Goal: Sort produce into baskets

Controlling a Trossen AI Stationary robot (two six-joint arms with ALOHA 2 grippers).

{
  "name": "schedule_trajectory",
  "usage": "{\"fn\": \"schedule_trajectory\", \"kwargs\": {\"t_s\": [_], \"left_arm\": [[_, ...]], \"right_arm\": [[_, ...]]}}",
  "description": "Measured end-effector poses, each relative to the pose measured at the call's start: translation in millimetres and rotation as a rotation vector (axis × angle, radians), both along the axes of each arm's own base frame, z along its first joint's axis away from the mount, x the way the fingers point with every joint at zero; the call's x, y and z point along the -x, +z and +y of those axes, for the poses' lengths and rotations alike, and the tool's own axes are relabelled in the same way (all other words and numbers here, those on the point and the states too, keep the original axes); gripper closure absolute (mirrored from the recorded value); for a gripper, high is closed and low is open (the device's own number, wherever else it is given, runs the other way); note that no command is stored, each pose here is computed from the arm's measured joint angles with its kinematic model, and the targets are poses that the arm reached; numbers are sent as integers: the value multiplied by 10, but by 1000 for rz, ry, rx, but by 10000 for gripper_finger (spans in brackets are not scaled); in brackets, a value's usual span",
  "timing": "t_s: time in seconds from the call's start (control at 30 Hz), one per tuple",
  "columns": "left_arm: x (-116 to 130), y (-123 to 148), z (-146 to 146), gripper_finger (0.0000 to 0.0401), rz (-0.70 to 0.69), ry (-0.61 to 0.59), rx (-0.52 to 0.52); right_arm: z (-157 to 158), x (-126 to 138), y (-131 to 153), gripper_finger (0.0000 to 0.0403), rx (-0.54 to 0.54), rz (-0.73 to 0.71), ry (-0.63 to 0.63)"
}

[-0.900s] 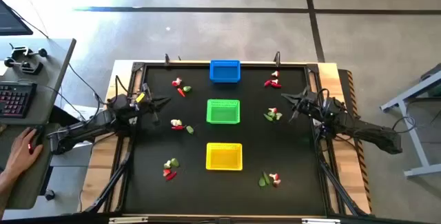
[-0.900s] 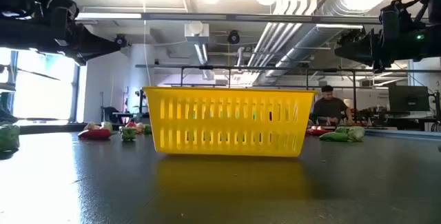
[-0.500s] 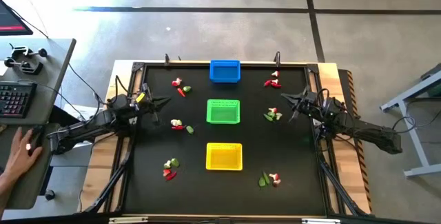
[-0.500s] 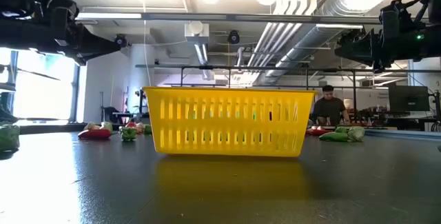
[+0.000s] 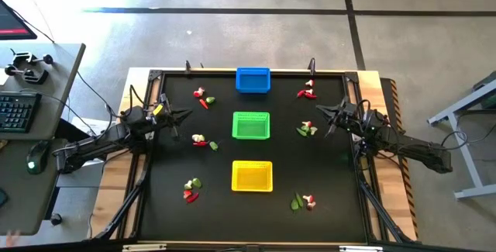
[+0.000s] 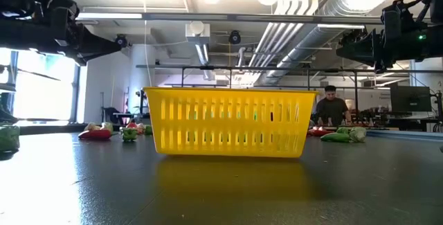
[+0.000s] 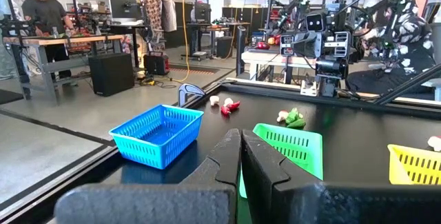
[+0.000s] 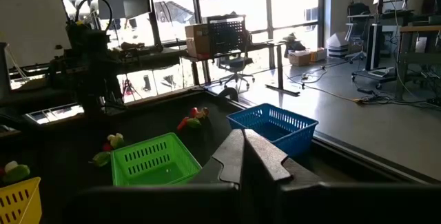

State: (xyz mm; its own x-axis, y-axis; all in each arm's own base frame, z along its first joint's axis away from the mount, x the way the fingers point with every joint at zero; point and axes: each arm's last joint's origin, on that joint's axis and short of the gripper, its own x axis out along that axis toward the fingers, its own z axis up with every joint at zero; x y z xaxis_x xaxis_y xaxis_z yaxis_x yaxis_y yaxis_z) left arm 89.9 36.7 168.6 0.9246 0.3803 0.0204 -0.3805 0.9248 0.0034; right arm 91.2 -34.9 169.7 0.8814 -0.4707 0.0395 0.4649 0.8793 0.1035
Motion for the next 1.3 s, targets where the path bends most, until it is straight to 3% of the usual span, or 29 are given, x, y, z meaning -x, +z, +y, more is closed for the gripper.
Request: {"fn": "schedule_trajectory", "kwargs": {"t_s": [0.87, 1.1, 1.23, 1.3], "left_arm": [[0, 0, 0, 401, 0, 0, 0], [0, 0, 0, 401, 0, 0, 0], [0, 0, 0, 401, 0, 0, 0], [0, 0, 0, 401, 0, 0, 0]], "right_arm": [[-4, 2, 1, 403, 0, -2, -15], [-95, 73, 24, 403, -11, -19, -363], [-101, 80, 24, 403, 4, -4, -390], [-106, 86, 25, 403, 87, 65, -417]]}}
